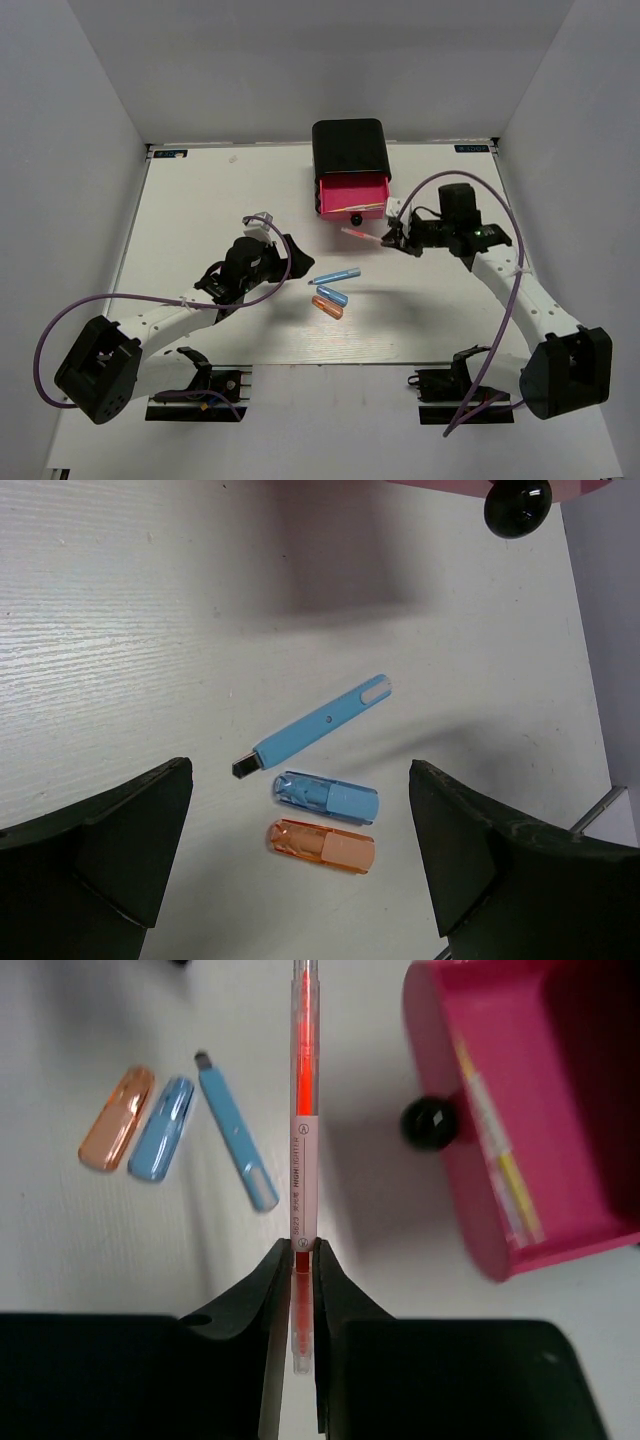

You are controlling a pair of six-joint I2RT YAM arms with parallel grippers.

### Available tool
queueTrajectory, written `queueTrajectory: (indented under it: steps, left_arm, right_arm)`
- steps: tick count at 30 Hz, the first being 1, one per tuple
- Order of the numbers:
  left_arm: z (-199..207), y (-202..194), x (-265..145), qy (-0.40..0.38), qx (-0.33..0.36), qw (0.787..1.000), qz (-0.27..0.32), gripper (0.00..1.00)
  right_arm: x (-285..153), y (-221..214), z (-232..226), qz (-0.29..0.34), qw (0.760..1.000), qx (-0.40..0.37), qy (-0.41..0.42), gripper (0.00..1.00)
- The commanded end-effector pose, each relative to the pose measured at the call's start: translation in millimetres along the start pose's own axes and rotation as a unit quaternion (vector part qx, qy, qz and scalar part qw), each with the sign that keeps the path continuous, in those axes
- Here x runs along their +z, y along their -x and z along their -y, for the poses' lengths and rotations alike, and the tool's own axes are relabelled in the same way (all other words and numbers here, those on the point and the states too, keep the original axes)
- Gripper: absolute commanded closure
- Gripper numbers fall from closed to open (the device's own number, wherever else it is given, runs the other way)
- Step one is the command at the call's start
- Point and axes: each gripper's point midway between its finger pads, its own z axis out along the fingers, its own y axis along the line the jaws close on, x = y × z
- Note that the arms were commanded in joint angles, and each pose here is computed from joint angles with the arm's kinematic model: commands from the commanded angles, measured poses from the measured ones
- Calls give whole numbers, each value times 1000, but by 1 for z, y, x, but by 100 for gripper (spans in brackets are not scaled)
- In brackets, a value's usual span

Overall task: Sort the stationery into containers
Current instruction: Place the stationery into the container

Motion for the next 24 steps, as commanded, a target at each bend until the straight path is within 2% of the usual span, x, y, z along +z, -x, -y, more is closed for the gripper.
queueTrajectory:
  steps: [1,5,9,15,19,20,23,24]
  left_arm:
    - [4,6,-1,-9,5,1000,8,1]
    - [3,5,-3,-9,5,1000,8,1]
    - [8,8,-4,-19,5,1000,13,1]
    - [8,8,-6,-19,5,1000,13,1]
    - [7,7,-9,-19,5,1000,13,1]
    - [7,7,-9,-19,5,1000,13,1]
    - [7,7,-9,-19,5,1000,13,1]
    - [9,9,-8,-23,5,1000,18,1]
  right_arm:
    - [-13,70,18,89,994,-65,8,92]
    - [-18,110,60,124,988,-84,-36,90]
    - [-1,116,96,132,984,-107,-48,90]
    - [33,103,118,136,988,-69,-16,89]
    - [49,82,126,116,991,-62,-16,78]
    - [49,79,129,111,992,-61,-22,70]
    - [49,78,140,102,992,-61,-35,54]
    - [47,80,140,104,992,-55,-38,54]
